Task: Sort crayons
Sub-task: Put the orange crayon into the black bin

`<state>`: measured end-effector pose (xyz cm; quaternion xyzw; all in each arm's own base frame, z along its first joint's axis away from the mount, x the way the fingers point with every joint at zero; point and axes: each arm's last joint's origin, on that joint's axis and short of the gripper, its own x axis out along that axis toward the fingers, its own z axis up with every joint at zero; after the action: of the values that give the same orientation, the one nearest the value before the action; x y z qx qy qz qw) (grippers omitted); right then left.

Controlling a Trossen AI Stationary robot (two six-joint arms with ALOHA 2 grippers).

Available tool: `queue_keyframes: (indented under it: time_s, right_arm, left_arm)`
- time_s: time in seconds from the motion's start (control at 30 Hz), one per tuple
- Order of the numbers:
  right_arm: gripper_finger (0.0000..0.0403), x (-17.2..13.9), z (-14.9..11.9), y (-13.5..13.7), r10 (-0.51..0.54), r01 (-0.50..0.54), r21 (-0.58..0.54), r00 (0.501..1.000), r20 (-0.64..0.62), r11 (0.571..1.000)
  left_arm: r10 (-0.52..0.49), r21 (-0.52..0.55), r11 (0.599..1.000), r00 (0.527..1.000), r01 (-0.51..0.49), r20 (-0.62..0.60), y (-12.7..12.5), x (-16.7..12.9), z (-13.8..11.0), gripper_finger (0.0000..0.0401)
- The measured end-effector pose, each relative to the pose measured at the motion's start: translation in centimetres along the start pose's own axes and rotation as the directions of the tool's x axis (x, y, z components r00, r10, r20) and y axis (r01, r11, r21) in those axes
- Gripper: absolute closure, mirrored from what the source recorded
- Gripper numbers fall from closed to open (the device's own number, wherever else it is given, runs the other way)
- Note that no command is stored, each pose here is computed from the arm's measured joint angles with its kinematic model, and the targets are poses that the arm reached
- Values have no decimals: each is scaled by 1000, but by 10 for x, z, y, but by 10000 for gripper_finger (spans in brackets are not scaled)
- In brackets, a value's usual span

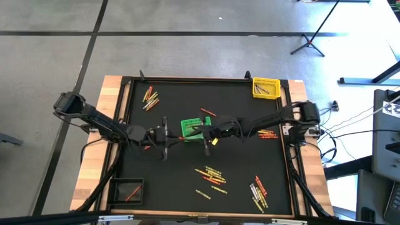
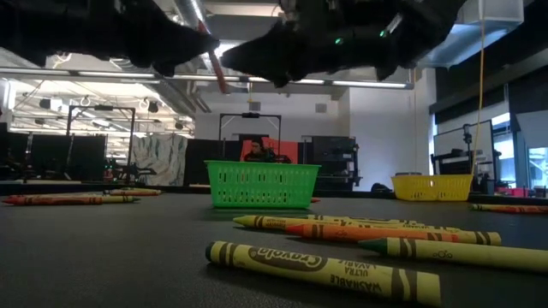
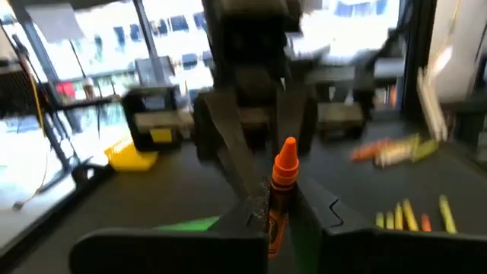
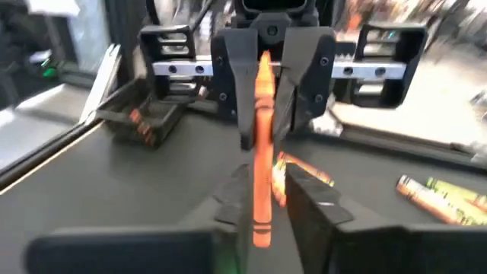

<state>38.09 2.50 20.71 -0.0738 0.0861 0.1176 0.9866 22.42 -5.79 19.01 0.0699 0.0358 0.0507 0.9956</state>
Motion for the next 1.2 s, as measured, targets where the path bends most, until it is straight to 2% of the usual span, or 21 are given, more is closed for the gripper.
queue_keyframes:
  time_s: [0.13, 0.2, 0.33, 0.4, 0.47, 0.6, 0.67, 0.7, 0.83, 0.93, 1.0, 1.1, 1.2]
  right_arm:
    - [275, -31, 19, 3, 62, -56, 36, 984, -169, 998]
    - [265, -47, 26, 5, 78, -67, 53, 968, -239, 996]
    - [261, -65, 32, 16, 91, -80, 51, 953, -290, 996]
    - [261, -67, 31, 21, 82, -77, 30, 951, -298, 997]
    - [260, -68, 29, 24, 59, -59, 9, 949, -309, 998]
    - [260, -68, 30, 21, 28, -30, 0, 950, -311, 1000]
    - [260, -68, 30, 21, 20, -22, -1, 950, -312, 1000]
    - [260, -68, 29, 21, 12, -13, -3, 949, -314, 1000]
    - [260, -68, 29, 20, -13, 10, -12, 948, -317, 1000]
    - [260, -68, 29, 20, -12, 9, -11, 946, -323, 1000]
    - [260, -69, 27, 21, -8, 6, -8, 938, -347, 1000]
    - [260, -70, 24, 21, -3, 2, -3, 928, -373, 1000]
    - [260, -70, 24, 21, -3, 2, -4, 929, -370, 1000]
  left_arm:
    - [-21, 77, 996, 978, 38, -208, -14, 9, 13, 389]
    - [-37, 98, 992, 938, 75, -346, -21, 11, 23, 389]
    - [-66, 37, 994, 825, 104, -562, -32, 4, 54, 389]
    - [-123, -41, 991, 757, 126, -641, -36, -3, 68, 389]
    - [-223, -176, 975, 681, 138, -697, -41, -11, 81, 389]
    - [-444, -457, 884, 478, 97, -758, -58, -33, 91, 389]
    - [-499, -532, 846, 402, 34, -768, -70, -45, 88, 389]
    - [-510, -550, 835, 378, 1, -773, -77, -52, 86, 389]
    - [-509, -554, 829, 303, -82, -806, -98, -81, 69, 389]
    - [-460, -521, 837, 301, -169, -836, -105, -96, 51, 389]
    - [-472, -538, 818, 296, -205, -831, -110, -103, 41, 389]
    - [-507, -565, 777, 258, -276, -823, -115, -112, 28, 389]
    - [-499, -553, 757, 238, -349, -833, -115, -116, 20, 378]
